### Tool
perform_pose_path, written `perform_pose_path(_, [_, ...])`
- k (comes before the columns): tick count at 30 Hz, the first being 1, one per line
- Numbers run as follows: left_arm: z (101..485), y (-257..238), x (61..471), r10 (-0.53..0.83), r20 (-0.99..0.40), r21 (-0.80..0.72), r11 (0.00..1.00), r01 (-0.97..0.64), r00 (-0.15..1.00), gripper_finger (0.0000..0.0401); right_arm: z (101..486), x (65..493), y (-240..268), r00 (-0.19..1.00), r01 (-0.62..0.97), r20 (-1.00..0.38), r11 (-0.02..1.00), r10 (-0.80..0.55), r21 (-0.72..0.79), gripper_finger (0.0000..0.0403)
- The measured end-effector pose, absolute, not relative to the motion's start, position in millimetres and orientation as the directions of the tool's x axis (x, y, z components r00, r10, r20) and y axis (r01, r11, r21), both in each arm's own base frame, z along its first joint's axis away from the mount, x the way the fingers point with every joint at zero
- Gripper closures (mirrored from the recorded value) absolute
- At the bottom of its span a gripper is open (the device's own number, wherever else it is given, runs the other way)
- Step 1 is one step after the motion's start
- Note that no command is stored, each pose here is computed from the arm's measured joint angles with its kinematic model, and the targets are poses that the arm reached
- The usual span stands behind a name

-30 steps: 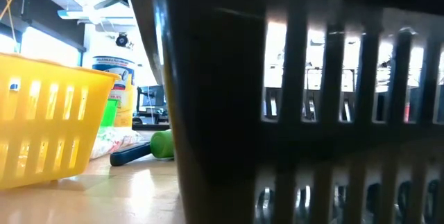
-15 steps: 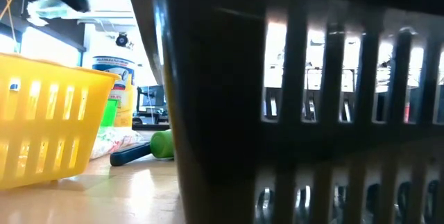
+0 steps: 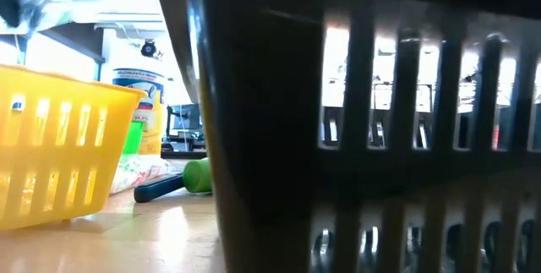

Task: Pick & Place Travel size toiletries
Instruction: Put the blue toothbrush into the yellow bin

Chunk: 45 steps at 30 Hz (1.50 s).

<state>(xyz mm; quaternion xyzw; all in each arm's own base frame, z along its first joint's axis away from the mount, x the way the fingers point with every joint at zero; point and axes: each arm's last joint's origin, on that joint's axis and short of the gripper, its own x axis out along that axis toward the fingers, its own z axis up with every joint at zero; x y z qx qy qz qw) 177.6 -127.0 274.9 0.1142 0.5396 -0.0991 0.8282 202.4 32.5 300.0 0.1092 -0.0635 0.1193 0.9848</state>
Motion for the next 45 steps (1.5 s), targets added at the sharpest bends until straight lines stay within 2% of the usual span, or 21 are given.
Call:
perform_pose_path(5, [260,-136,186,-0.065,-0.95,0.025,0.959,0.283,0.304,0.0375,277,183,25,0.971,-0.197,0.174,0.957,0.162,0.213,0.04])
perform_pose_path(14, [256,-151,201,-0.136,-0.964,-0.079,0.967,0.243,0.227,0.0375,251,173,23,0.964,-0.185,0.219,0.973,0.152,0.14,0.0399])
perform_pose_path(26, [255,-180,238,0.005,-1.0,0.003,0.974,0.226,-0.009,0.0375,232,168,20,0.978,-0.092,0.196,0.986,0.064,0.136,0.0399])
perform_pose_path(32, [254,-200,262,-0.015,-1.0,-0.021,0.971,0.24,-0.027,0.0375,232,168,20,0.978,-0.102,0.192,0.986,0.076,0.133,0.0399])
perform_pose_path(41, [243,-213,275,-0.082,-0.993,-0.084,0.996,0.018,-0.083,0.0375,231,168,20,0.979,-0.103,0.191,0.986,0.077,0.133,0.0399])
perform_pose_path(45, [235,-216,279,-0.095,-0.991,-0.094,0.995,-0.012,-0.09,0.0375,231,168,20,0.978,-0.104,0.191,0.986,0.078,0.133,0.0399])
